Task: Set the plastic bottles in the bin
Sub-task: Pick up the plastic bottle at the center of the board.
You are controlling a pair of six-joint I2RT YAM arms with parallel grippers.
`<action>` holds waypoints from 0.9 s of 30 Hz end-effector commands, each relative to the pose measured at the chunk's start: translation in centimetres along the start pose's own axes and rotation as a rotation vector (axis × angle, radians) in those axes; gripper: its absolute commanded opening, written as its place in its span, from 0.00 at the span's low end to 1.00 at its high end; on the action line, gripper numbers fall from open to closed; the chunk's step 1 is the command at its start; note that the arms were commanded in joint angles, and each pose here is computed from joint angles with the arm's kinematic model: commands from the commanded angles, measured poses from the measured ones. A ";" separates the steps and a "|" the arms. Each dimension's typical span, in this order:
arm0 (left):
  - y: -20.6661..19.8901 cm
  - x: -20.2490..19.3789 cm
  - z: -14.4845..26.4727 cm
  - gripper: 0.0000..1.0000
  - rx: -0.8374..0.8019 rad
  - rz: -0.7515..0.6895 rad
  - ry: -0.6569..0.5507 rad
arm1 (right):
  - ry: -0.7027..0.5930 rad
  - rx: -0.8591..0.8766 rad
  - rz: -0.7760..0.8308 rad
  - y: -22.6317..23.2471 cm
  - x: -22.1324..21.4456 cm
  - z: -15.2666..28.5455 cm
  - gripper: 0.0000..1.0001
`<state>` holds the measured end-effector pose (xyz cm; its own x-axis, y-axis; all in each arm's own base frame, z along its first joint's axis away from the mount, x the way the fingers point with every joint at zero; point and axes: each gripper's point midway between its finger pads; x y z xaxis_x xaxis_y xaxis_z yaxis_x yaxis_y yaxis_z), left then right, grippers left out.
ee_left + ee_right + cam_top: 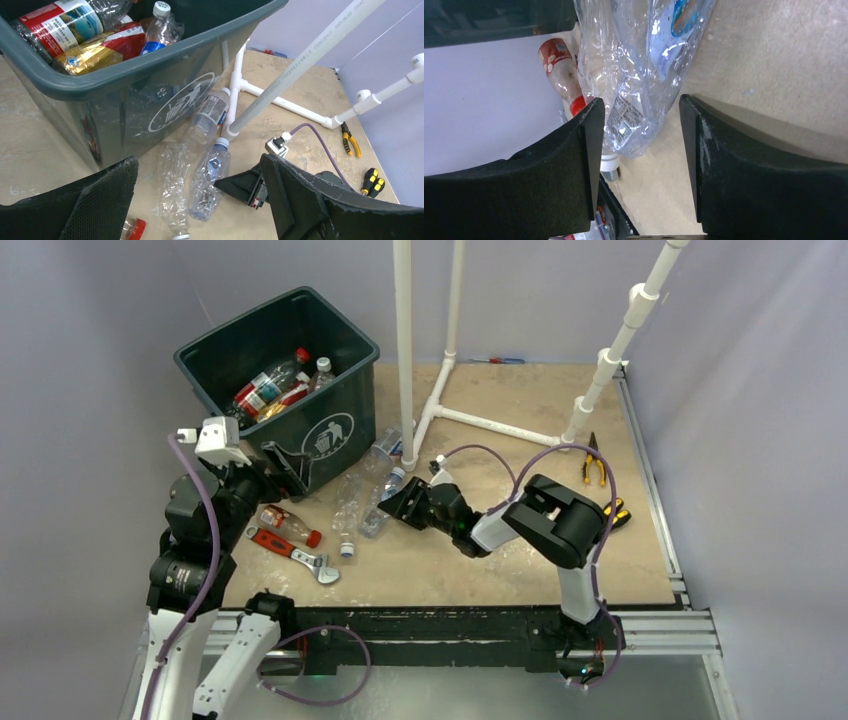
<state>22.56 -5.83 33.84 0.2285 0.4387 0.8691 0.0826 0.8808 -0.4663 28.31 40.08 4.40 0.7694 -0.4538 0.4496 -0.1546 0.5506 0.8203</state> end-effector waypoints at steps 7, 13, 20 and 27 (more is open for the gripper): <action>-1.5 -0.9 0.0 0.92 -0.060 0.064 0.046 | -0.015 -0.030 -0.007 -1.9 -0.8 -1.3 0.47; -2.5 -1.6 -0.6 0.91 -0.109 0.122 0.073 | 0.047 -0.011 0.020 -2.3 -2.2 -0.7 0.26; -4.5 -3.2 -0.8 0.89 -0.232 0.170 0.140 | 0.037 0.013 0.084 -2.4 -1.9 2.2 0.00; -5.1 -1.9 -1.0 0.89 -0.255 0.107 0.116 | -0.009 0.070 0.271 0.3 0.3 6.9 0.00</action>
<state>22.48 -10.71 31.53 0.4109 0.5101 0.7556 0.1987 0.7587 -0.6203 24.95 36.93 4.60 0.7594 -0.3740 0.5324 -0.2670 0.5672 0.7791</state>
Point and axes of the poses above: each gripper's point midway between its finger pads, its own z axis back along the fingers, its own y axis along the line the jaws close on, x = y × z, and after that the axes turned 6 degrees about z, right-handed
